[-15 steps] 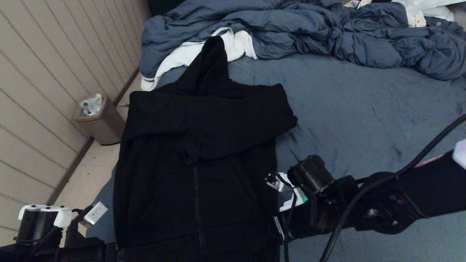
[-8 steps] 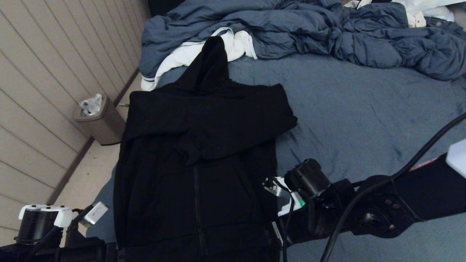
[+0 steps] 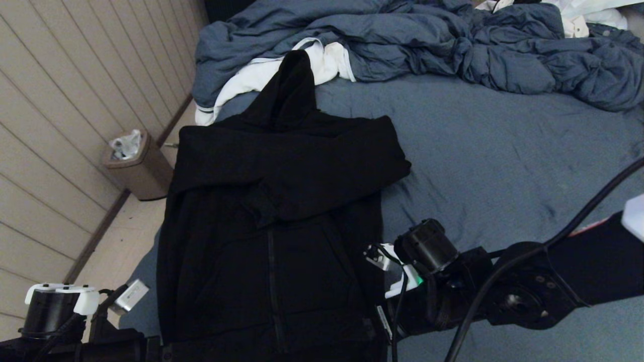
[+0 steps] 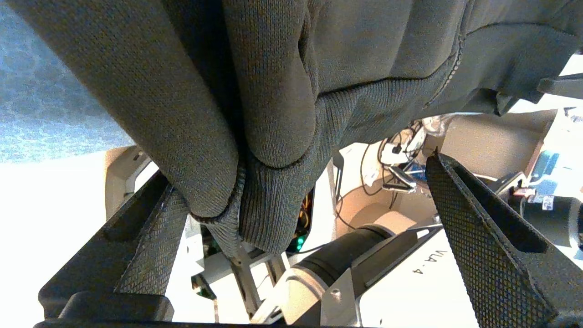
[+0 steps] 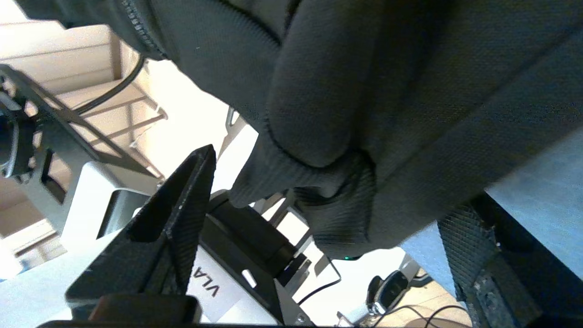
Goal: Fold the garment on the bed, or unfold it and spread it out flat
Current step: Fold the black sweatshirt
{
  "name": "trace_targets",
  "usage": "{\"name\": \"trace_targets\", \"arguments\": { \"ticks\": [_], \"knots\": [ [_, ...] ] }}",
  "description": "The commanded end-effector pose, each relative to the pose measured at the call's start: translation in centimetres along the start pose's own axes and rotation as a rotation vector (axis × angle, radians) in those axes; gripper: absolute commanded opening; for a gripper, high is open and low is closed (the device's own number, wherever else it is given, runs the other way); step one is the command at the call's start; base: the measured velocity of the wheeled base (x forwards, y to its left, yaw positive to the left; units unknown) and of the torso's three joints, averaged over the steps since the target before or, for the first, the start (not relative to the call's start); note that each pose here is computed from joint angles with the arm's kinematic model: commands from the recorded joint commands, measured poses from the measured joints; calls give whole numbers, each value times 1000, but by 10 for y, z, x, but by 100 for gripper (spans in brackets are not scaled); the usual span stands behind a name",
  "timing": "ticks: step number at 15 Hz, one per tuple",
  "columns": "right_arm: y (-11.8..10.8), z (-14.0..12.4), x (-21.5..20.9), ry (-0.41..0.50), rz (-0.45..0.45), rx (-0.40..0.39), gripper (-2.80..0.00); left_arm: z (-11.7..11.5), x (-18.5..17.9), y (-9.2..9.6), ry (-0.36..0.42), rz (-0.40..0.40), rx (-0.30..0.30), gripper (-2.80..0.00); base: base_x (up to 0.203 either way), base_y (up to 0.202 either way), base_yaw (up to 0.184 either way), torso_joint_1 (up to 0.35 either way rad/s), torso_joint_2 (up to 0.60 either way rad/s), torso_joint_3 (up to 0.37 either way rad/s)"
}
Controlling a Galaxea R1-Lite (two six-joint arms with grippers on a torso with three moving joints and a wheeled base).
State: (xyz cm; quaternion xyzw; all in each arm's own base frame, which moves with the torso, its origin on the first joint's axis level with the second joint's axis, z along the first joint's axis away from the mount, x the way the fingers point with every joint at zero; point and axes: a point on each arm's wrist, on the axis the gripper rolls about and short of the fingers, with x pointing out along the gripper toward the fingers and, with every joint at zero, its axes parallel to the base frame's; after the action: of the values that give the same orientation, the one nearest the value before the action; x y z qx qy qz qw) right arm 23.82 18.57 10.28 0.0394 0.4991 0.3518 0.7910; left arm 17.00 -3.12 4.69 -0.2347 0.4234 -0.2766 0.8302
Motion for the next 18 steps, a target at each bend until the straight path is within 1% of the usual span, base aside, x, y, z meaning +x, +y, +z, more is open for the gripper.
{"name": "trace_targets", "arguments": {
  "ticks": [1, 2, 3, 6, 8, 10, 12, 18],
  "knots": [
    [1, 1, -2, -9, 5, -1, 0, 1, 0, 0, -5, -6, 3, 0, 0, 0, 0, 0, 0, 0],
    [1, 1, -2, -9, 4, -3, 0, 0, 0, -1, -4, -6, 2, 0, 0, 0, 0, 0, 0, 0],
    [1, 2, -1, -9, 1, -2, -280, 0, 0, -1, -5, -6, 3, 0, 0, 0, 0, 0, 0, 0],
    [1, 2, -2, -11, 0, -1, -280, 0, -1, -1, -5, -5, 3, 0, 0, 0, 0, 0, 0, 0],
    [-1, 0, 2, 4, -2, -1, -280, 1, -1, -1, -6, -5, 4, 0, 0, 0, 0, 0, 0, 0],
    [-1, -1, 3, 10, -1, -19, -280, 0, 0, -1, -5, -6, 3, 0, 0, 0, 0, 0, 0, 0],
    [-1, -2, 4, 13, -1, -20, -280, 0, 0, -1, -4, -6, 4, 0, 0, 0, 0, 0, 0, 0],
    [-1, -2, 3, 9, -1, -20, -280, -2, 0, -2, 6, -13, 9, 0, 0, 0, 0, 0, 0, 0]
  ]
}}
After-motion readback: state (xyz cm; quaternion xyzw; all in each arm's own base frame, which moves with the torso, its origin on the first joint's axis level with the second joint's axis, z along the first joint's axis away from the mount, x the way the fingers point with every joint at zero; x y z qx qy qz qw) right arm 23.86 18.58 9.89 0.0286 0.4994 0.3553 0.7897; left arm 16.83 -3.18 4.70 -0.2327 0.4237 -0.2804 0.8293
